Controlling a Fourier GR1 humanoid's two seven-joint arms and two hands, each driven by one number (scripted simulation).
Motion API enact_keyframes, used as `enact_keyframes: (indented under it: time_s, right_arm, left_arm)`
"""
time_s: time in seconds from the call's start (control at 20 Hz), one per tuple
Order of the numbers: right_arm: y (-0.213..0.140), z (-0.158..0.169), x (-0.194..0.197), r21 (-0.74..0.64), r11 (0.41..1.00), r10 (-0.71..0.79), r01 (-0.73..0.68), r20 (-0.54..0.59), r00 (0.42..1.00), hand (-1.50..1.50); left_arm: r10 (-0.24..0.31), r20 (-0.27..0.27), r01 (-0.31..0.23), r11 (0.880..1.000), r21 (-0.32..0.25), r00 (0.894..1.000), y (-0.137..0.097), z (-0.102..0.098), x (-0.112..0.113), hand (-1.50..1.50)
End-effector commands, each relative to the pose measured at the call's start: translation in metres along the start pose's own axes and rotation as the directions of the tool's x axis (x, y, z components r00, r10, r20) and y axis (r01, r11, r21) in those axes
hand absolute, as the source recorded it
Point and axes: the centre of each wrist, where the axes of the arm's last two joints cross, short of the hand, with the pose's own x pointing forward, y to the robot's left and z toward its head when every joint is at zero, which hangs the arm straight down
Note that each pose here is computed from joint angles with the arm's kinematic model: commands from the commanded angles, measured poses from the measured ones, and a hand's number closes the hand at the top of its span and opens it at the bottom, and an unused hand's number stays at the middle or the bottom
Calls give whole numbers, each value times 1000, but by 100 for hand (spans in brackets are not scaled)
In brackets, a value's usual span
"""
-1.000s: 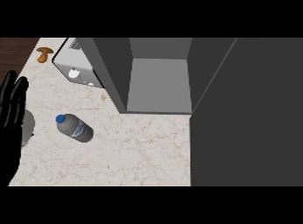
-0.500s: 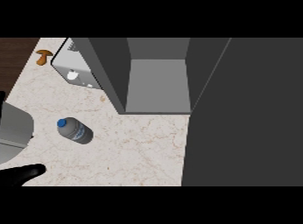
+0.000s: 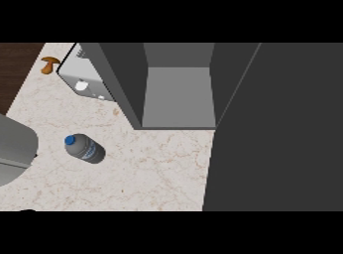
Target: Pick up the bottled water, place it into the cabinet and close the cabinet
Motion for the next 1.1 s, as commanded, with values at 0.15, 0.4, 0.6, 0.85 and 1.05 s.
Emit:
enact_keyframes:
  time_s: [0.15, 0.4, 0.6, 0.85, 1.05]
  right_arm:
    - [17, 2, 10, 3, 1000, -4, 4, -10, 1000, -150]
    - [23, -11, 20, -23, 999, -27, 27, 13, 1000, -150]
    - [27, 1, 20, -15, 1000, -19, 20, 3, 1000, -150]
    - [27, 5, 30, 3, 1000, -6, 6, -1, 1000, -150]
    - [30, 0, 19, 3, 1000, -10, 10, 11, 1000, -150]
  left_arm:
    - [-14, -57, 15, 1000, 17, 998, -9, 9, 1, -150]
    - [-91, -88, 93, 996, 10, 992, 6, 2, -4, -150]
    - [-111, -135, 112, 994, -6, 984, 7, -8, -15, -150]
    - [-117, -146, 119, 993, 7, 982, 21, -22, -55, -150]
    - [-115, -178, 126, 991, 51, 977, 21, -18, -83, -150]
